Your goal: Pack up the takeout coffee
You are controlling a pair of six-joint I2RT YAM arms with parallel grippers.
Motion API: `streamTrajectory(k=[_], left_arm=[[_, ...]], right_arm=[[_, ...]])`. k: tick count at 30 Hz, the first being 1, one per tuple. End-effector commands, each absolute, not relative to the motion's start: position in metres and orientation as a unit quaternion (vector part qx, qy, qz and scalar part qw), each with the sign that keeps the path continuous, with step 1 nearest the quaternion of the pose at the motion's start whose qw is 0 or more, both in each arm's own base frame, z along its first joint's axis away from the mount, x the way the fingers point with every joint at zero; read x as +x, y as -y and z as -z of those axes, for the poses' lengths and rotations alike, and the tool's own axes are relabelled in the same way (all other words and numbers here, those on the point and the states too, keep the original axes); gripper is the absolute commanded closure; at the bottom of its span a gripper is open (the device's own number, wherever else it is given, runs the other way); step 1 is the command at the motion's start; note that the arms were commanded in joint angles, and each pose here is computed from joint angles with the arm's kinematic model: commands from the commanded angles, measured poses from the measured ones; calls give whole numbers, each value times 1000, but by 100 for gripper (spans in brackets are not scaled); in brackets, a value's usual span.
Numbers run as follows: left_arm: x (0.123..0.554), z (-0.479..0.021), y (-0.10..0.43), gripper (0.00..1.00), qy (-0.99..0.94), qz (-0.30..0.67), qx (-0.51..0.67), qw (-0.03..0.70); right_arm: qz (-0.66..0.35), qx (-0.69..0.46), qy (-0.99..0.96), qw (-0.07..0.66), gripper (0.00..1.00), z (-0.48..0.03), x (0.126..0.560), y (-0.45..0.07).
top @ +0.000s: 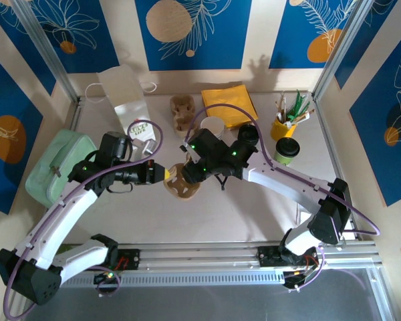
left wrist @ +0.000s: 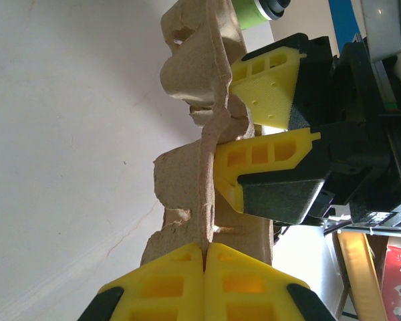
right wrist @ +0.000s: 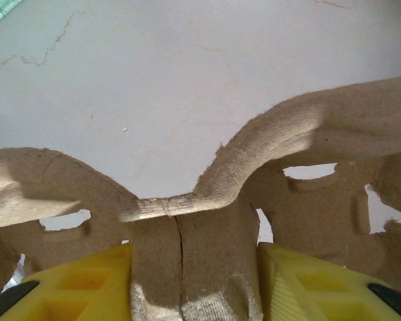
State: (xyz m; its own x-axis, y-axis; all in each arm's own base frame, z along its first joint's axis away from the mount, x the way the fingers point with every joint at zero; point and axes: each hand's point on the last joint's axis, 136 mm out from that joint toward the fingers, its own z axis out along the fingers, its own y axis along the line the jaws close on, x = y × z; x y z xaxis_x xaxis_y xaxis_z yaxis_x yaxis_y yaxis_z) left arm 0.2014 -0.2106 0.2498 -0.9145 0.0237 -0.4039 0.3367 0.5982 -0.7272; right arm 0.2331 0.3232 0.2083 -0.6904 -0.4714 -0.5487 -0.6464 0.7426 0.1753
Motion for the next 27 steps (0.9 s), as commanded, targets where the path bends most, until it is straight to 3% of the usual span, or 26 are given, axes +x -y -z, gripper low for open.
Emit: streamTrajectory(k=[1,3,7,8,11,14,23,27], left_arm=[[200,-256,210,95,-868,446,105,189],[201,-256,210,93,-868,446,104,190],[203,-259,208,58,-870,439,102,199],[206,-260,205,53,-873,430,100,206],[216,-267,192,50,-888,388,86,233],[235,-280,169,38,-903,328,52,274],[321,-314,61,35,-914,55,-94,392],[359,-322,37,35,-903,4,-117,413]], right_arm=[[-181,-302,-903,247,56,-215,232,-315],[-182,-301,-903,247,56,-216,231,-314],[-180,-302,-904,243,57,-214,231,-313],[-177,-301,-905,242,57,-213,231,-312],[-168,-298,-909,238,58,-210,231,-307],[-162,-293,-913,231,58,-206,231,-303],[-155,-280,-922,217,58,-198,228,-292],[-152,-276,-925,214,58,-195,225,-287]])
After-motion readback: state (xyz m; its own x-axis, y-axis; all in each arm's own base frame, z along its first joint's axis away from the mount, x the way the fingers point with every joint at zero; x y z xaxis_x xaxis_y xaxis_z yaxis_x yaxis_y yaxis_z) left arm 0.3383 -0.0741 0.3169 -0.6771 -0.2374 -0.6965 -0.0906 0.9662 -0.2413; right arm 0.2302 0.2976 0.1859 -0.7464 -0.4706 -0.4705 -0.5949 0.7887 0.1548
